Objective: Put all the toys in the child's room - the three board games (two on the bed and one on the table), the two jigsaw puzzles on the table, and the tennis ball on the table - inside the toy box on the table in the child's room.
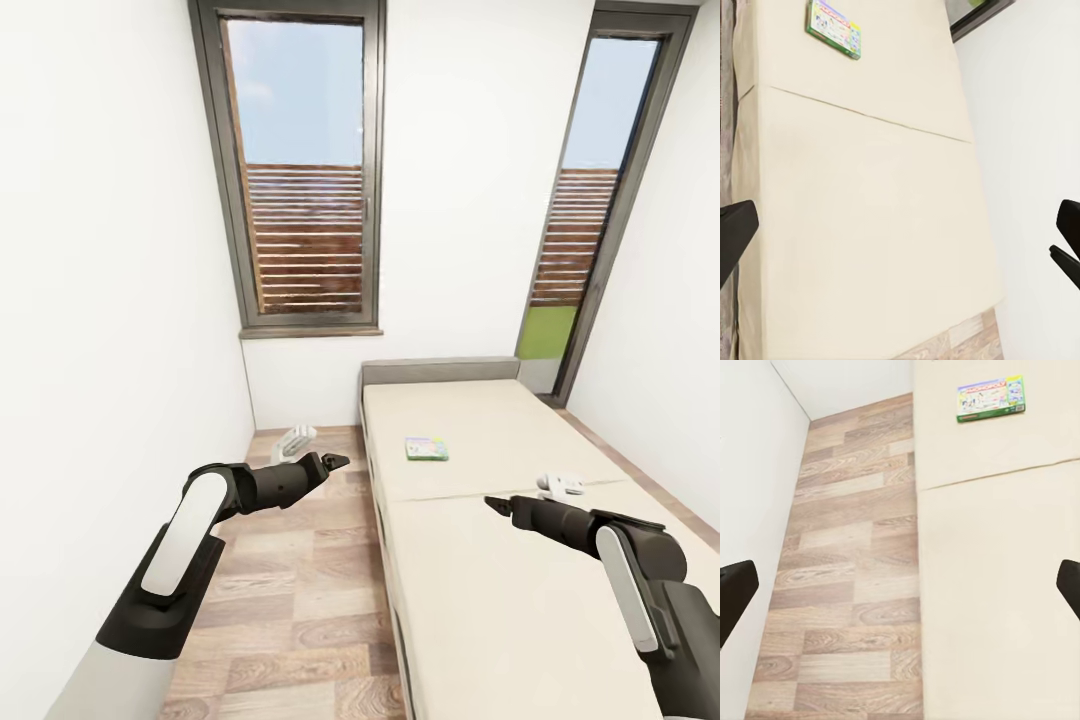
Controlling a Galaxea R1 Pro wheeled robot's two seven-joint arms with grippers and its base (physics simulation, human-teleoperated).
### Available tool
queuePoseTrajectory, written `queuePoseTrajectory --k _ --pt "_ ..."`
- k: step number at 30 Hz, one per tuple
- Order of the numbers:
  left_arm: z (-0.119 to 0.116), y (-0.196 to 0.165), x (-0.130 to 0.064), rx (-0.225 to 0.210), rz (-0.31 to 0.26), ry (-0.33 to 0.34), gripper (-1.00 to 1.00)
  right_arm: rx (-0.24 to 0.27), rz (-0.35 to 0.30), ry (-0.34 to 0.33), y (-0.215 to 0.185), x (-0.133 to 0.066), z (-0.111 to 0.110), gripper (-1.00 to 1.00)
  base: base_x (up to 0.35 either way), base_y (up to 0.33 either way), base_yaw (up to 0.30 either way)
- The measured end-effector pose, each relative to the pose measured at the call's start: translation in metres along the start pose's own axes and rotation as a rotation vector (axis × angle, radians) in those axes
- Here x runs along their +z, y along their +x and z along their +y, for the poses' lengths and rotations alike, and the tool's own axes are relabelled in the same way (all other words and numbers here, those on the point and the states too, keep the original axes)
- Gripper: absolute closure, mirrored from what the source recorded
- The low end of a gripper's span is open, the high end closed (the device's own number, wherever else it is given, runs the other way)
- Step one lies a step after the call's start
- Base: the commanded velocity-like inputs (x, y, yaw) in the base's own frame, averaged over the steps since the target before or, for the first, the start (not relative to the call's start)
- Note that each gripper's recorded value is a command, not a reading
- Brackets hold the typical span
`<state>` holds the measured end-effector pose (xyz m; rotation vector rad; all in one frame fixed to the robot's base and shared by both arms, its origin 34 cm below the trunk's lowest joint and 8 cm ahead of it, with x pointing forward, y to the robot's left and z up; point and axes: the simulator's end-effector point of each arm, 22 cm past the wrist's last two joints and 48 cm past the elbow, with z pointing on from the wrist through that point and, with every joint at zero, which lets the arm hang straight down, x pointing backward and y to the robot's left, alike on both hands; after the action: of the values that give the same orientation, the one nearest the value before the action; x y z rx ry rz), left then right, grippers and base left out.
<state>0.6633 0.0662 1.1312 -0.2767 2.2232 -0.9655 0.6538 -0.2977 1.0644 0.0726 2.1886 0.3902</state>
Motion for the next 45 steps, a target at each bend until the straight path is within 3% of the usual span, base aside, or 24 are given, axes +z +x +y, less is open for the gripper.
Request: queuePoseTrajectory --k 20,45 --pt "0.0002 0.0005 0.0002 -0.001 0.001 0.0 -1.0 0.0 -0.001 0.001 0.0 0.0003 0.0005 -1.0 0.106 0.106 0.005" --pt "0.0004 0.0005 0.0003 -0.001 0.001 0.0 -1.0 -0.001 0.002 0.004 0.0007 0.0003 -0.0004 -1.0 0.007 0.007 0.1"
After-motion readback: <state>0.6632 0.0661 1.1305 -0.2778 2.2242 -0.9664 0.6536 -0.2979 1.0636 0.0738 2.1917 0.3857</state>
